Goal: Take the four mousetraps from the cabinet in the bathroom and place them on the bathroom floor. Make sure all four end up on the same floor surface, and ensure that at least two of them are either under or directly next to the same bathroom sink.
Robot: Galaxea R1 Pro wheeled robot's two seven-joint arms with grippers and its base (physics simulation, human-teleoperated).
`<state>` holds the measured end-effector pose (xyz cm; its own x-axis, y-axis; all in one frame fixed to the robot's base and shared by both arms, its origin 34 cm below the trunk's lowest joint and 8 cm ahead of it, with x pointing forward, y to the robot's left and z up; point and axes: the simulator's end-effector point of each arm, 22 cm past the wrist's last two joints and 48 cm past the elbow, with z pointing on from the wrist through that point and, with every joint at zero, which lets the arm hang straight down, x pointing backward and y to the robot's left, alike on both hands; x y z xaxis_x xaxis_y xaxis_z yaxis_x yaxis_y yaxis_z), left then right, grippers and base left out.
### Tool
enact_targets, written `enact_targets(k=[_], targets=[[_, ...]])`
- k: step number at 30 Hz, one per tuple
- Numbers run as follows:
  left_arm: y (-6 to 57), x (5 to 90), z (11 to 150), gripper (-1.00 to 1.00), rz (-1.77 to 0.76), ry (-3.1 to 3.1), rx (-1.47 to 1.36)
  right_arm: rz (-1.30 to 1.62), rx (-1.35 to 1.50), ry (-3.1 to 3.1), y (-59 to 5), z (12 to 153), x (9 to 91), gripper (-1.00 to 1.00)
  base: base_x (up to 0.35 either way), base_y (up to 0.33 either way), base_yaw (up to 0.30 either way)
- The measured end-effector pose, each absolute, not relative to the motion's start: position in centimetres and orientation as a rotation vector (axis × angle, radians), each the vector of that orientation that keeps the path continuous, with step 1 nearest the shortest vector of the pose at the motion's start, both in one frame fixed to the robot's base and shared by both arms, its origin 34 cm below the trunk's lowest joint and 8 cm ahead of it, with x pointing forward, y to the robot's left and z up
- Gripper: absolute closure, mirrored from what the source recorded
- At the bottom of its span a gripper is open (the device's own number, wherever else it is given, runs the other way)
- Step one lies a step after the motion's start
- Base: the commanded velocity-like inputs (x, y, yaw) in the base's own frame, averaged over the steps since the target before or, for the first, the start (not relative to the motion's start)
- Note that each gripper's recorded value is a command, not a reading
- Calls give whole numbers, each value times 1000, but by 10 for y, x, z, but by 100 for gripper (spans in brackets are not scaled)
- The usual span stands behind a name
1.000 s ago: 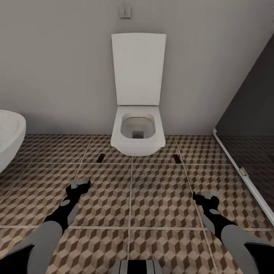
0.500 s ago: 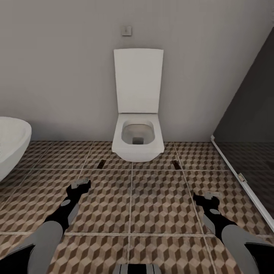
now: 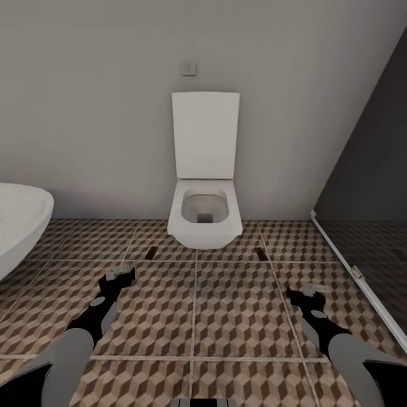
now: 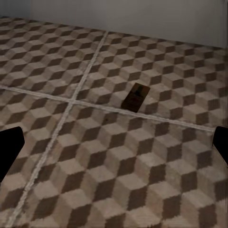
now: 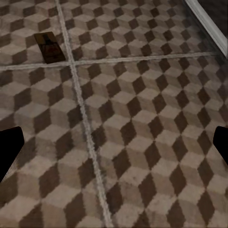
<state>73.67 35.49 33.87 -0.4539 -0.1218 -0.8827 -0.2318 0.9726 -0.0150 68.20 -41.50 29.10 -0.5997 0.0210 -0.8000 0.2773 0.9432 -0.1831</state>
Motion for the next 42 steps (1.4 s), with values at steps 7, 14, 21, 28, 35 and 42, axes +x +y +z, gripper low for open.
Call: enact_targets(k=[7, 14, 21, 28, 35, 42], targets=[[355, 741, 358, -100, 125, 2019, -251, -357, 215, 2164, -414, 309, 688, -100, 0, 0, 0], [355, 745, 378, -100, 120, 1991, -251, -353, 219, 2137, -414, 327, 693, -100, 0, 0, 0], [354, 748, 397, -100, 116, 1963, -251, -348, 223, 2109, -414, 345, 697, -100, 0, 0, 0], [354, 750, 416, -100, 112, 1936, -250, -344, 227, 2081, -415, 363, 701, -100, 0, 0, 0], [353, 752, 435, -100, 108, 1910, -250, -339, 231, 2052, -415, 382, 705, -100, 0, 0, 0], [353, 753, 454, -100, 103, 1883, -251, -334, 235, 2022, -415, 401, 708, -100, 0, 0, 0]])
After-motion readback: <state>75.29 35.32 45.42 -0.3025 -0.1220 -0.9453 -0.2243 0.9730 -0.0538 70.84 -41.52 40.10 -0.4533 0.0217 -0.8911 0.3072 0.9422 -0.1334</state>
